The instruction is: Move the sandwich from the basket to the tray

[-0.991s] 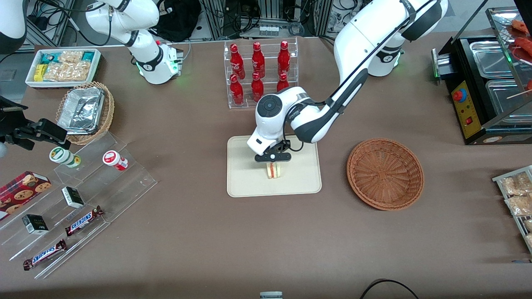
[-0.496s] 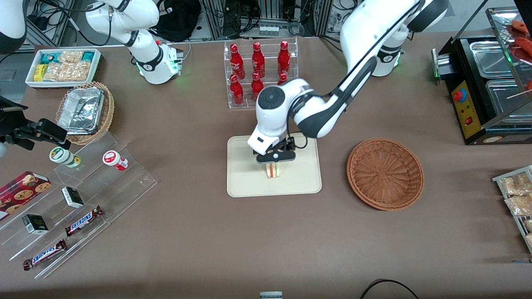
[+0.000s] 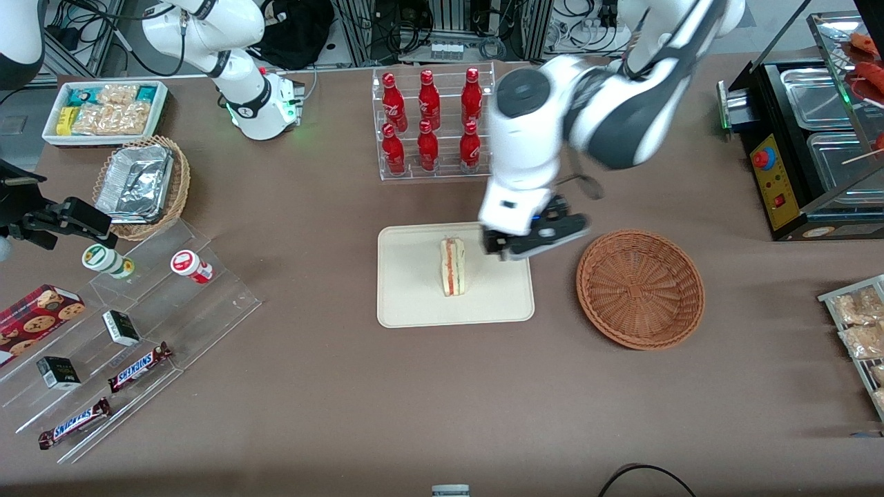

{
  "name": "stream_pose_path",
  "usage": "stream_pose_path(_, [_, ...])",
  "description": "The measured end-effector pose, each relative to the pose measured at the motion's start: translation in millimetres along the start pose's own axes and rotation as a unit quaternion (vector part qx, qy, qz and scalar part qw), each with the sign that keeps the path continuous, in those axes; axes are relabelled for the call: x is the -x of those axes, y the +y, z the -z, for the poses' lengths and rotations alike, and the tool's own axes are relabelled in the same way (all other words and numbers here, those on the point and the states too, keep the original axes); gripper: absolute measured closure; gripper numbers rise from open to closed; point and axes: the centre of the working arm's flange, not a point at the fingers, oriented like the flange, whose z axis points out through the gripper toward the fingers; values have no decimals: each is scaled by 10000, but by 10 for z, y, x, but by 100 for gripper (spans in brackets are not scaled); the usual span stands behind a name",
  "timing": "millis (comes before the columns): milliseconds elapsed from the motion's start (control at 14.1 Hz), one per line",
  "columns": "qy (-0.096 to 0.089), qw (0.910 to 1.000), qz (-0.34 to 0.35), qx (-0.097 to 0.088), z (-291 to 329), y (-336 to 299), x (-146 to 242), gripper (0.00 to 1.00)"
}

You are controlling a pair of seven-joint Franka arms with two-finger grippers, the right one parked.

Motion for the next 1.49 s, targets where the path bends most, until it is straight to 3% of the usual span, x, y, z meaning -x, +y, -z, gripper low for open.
stream_pose_path(142, [-208,9998,52,44,250,-383,-280,0])
stream_pose_path(354, [-414,9989,-117,-198,488,-1000,-628,0])
stream_pose_path(496, [-605,9971,-387,-256,563,-1353,-824,0])
stream_pose_path(920, [-1119,9866,-1173,-206,603,-2277,-1279,0])
stream_pose_path(1133, [-1249,9816,-1434,-191,593,-2585,-1407,0])
stream_pose_path(1487, [-1257,9788,-1606,-204,755,-2861,-1394,0])
